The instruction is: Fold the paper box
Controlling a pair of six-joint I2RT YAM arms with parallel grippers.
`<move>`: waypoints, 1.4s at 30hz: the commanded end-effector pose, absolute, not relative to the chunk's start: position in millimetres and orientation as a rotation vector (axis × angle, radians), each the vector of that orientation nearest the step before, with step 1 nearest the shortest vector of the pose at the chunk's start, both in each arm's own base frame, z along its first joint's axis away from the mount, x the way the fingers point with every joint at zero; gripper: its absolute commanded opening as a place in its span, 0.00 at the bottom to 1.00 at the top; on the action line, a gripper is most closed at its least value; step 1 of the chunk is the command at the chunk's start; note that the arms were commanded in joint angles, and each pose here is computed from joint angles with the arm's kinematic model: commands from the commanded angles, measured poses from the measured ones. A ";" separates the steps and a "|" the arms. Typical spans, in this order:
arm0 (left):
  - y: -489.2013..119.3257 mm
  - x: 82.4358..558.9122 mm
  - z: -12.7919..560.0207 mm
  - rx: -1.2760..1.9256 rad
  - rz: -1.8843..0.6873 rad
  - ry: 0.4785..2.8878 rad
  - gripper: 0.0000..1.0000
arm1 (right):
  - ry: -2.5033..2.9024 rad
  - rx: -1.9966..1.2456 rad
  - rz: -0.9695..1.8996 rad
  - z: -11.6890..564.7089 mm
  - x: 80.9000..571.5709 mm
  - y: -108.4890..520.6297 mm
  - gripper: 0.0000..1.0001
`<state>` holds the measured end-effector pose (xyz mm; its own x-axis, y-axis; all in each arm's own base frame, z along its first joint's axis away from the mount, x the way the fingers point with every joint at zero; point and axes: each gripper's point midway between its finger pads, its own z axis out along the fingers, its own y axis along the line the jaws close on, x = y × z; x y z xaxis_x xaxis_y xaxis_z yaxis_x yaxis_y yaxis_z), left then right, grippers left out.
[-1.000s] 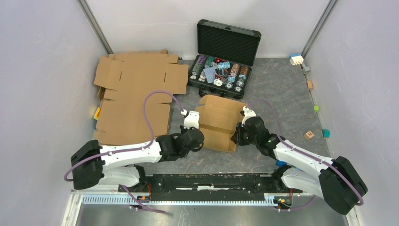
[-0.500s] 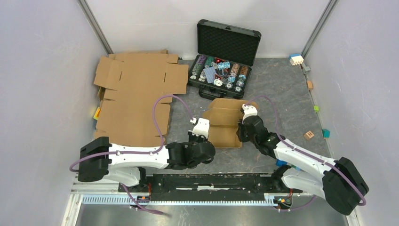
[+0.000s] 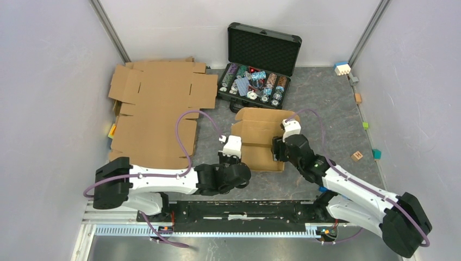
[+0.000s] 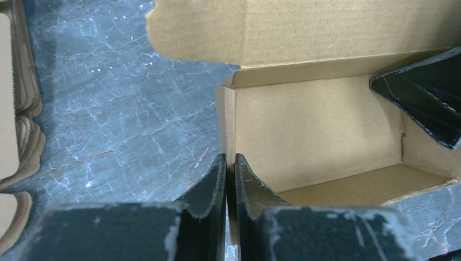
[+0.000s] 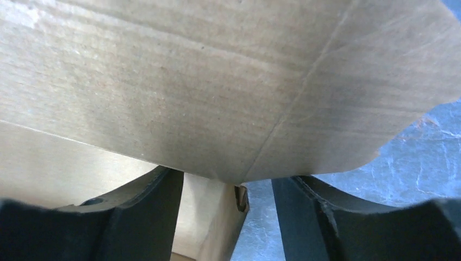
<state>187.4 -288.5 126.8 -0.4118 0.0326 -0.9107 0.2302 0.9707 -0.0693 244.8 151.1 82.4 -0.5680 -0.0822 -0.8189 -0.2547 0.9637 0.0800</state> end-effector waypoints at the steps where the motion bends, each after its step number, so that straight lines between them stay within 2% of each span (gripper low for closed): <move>1: -295.1 189.1 122.4 0.083 -0.277 2.007 0.13 | 2.095 -0.275 0.351 102.6 245.3 166.4 0.74; 4: -294.1 190.4 114.5 0.082 -0.260 2.023 0.14 | 2.101 -0.279 0.367 103.3 242.1 166.8 0.87; 7: -293.9 193.4 103.3 0.077 -0.272 2.059 0.20 | 2.105 -0.281 0.405 102.5 237.8 168.8 0.97; 11: -296.5 198.9 88.5 0.092 -0.335 2.138 0.36 | 2.111 -0.276 0.469 92.8 232.2 170.5 0.98; 13: -297.1 199.6 83.2 0.107 -0.373 2.174 0.41 | 2.130 -0.275 0.478 85.7 230.1 169.2 0.98; 19: -285.0 194.3 90.4 0.163 -0.433 2.201 0.64 | 2.121 -0.290 0.450 78.6 227.7 159.1 0.98; 25: -262.5 197.5 97.4 0.169 -0.552 2.242 0.68 | 2.000 -0.303 0.481 95.3 229.8 156.9 0.98; 33: -271.8 201.3 95.9 0.217 -0.520 2.337 0.76 | 2.076 -0.347 0.392 86.2 242.5 157.3 0.98; 36: -277.8 205.3 90.8 0.216 -0.512 2.365 0.76 | 2.112 -0.381 0.422 78.5 239.7 164.3 0.98; 42: -272.6 210.2 75.3 0.201 -0.422 2.415 0.69 | 2.090 -0.383 0.488 73.4 230.6 168.2 0.98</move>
<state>203.4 -270.4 72.2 -0.7660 0.0113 -0.6427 0.2469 0.9284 -0.2779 226.5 158.4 58.5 -0.5761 -0.1186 -0.8087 -0.4105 0.8975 0.1608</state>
